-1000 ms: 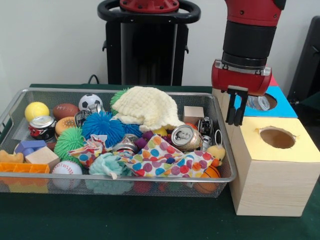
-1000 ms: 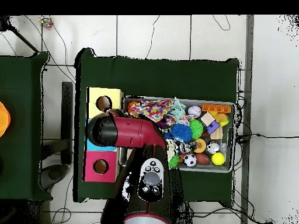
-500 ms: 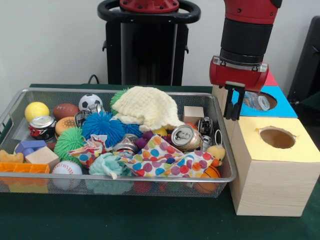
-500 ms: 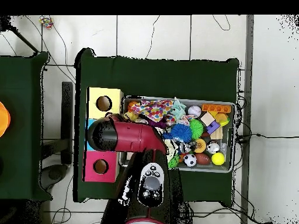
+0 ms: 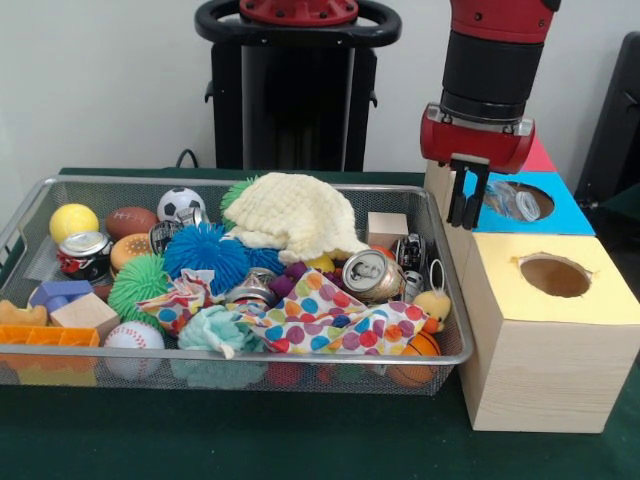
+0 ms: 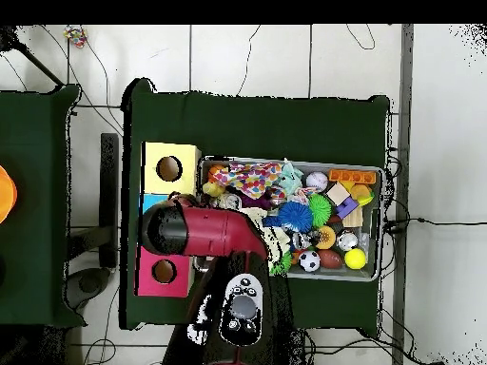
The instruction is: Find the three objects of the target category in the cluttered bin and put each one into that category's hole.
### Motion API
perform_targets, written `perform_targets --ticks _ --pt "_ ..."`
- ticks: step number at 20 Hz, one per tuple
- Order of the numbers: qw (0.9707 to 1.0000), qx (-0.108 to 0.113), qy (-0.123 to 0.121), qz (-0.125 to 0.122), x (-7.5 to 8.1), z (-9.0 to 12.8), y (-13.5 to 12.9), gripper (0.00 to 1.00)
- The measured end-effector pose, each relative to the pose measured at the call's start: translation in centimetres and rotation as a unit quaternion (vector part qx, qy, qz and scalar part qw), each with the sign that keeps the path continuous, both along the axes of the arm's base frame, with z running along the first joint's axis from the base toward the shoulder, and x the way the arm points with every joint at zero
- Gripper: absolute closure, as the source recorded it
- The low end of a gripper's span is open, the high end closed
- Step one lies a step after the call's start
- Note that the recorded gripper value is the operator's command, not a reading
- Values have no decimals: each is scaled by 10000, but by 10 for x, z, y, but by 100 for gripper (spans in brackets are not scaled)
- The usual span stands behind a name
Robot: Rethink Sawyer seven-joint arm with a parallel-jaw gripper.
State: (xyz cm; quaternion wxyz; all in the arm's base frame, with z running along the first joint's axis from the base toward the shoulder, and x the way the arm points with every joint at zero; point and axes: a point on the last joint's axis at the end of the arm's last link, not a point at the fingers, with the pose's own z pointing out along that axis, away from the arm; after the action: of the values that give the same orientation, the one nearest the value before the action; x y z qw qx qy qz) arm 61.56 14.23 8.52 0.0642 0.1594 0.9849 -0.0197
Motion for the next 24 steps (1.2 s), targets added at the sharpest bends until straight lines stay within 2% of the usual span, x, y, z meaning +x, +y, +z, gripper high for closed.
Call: perform_targets --ticks 12,24 --pt "9998 -51 7 209 -11 1 25 100" --pt "9998 -36 -8 170 -12 1 28 100"
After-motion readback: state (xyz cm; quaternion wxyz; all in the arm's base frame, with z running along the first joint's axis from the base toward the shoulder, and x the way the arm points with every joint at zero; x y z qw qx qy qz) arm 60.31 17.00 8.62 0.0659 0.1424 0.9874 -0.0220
